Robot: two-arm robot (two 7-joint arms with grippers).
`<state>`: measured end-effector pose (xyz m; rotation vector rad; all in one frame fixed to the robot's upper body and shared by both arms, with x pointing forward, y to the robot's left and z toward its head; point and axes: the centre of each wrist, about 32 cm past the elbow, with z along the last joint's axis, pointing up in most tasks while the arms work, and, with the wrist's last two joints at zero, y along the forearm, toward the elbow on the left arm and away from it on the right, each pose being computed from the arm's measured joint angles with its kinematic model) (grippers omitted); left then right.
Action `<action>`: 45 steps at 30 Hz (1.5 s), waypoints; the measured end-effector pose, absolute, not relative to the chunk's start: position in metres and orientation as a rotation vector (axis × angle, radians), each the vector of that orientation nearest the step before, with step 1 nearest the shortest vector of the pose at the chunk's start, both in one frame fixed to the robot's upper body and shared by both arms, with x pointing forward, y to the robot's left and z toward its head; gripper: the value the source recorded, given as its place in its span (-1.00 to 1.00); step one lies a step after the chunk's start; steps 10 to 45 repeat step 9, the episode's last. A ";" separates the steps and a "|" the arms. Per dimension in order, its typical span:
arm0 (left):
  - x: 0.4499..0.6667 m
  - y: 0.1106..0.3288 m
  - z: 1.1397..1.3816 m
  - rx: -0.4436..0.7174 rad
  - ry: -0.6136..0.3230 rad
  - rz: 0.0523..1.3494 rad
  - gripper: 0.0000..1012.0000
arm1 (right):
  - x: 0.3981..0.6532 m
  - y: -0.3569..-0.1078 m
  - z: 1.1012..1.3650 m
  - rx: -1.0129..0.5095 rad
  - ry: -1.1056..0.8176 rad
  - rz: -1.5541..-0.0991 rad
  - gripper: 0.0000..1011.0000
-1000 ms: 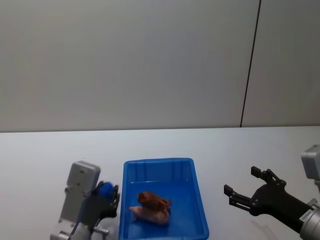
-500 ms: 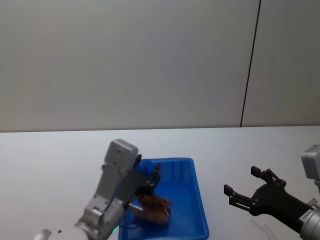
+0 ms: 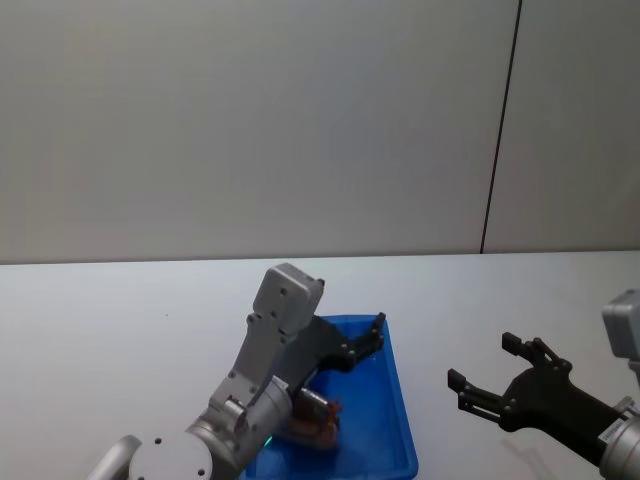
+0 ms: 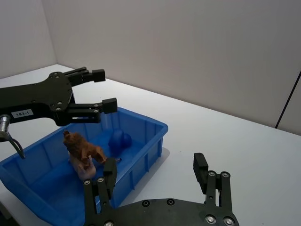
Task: Pick up the two dolls from the table and place them into the box.
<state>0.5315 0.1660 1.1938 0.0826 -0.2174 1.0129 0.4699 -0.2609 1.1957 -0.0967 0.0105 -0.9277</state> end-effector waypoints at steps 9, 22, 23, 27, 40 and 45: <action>0.531 0.166 1.198 0.042 -0.258 0.992 0.98 | 0.470 -0.261 1.196 -0.097 0.011 -0.928 0.98; 0.531 0.166 1.198 0.042 -0.258 0.992 0.98 | 0.470 -0.261 1.196 -0.097 0.011 -0.928 0.98; 0.531 0.166 1.198 0.042 -0.258 0.992 0.98 | 0.470 -0.261 1.196 -0.097 0.011 -0.928 0.98; 0.531 0.166 1.198 0.042 -0.258 0.992 0.98 | 0.470 -0.261 1.196 -0.097 0.011 -0.928 0.98; 0.531 0.166 1.198 0.042 -0.258 0.992 0.98 | 0.470 -0.261 1.196 -0.097 0.011 -0.928 0.98; 0.531 0.166 1.198 0.042 -0.258 0.992 0.98 | 0.470 -0.261 1.196 -0.097 0.011 -0.928 0.98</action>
